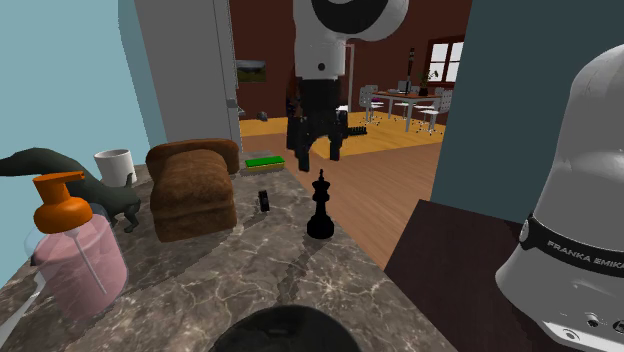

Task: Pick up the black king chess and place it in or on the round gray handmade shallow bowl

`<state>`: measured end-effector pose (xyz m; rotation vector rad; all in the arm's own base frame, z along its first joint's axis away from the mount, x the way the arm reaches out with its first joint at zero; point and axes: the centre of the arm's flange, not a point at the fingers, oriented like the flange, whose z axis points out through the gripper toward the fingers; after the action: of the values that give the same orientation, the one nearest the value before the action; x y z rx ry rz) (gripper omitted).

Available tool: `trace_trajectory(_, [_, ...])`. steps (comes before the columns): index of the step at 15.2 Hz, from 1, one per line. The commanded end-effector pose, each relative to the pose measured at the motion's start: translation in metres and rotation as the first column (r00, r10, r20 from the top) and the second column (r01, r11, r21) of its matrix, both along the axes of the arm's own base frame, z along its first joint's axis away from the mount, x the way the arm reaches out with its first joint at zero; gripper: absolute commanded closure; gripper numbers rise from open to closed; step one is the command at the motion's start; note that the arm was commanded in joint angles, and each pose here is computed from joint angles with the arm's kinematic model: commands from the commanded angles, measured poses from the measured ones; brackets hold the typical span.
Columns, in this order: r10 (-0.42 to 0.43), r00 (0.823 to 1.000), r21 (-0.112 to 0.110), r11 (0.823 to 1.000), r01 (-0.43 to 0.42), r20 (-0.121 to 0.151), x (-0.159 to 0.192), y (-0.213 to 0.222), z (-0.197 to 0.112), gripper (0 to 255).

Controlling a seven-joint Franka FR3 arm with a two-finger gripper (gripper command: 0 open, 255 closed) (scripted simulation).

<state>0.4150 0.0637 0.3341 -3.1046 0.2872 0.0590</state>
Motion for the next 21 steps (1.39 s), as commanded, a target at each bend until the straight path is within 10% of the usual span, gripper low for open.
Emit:
trace_trajectory(1, [-0.003, 1.000, -0.003, 1.000, 0.003, 0.002, 0.006, 0.001, -0.017, 0])
trace_trajectory(16, [-0.003, 1.000, -0.003, 1.000, 0.003, 0.002, 0.004, 0.002, -0.052, 0])
trace_trajectory(17, [-0.003, 1.000, -0.003, 1.000, 0.003, 0.002, 0.004, 0.002, -0.052, 255])
trace_trajectory(21, [-0.003, 1.000, -0.003, 1.000, 0.003, 0.002, 0.004, 0.002, -0.052, 255])
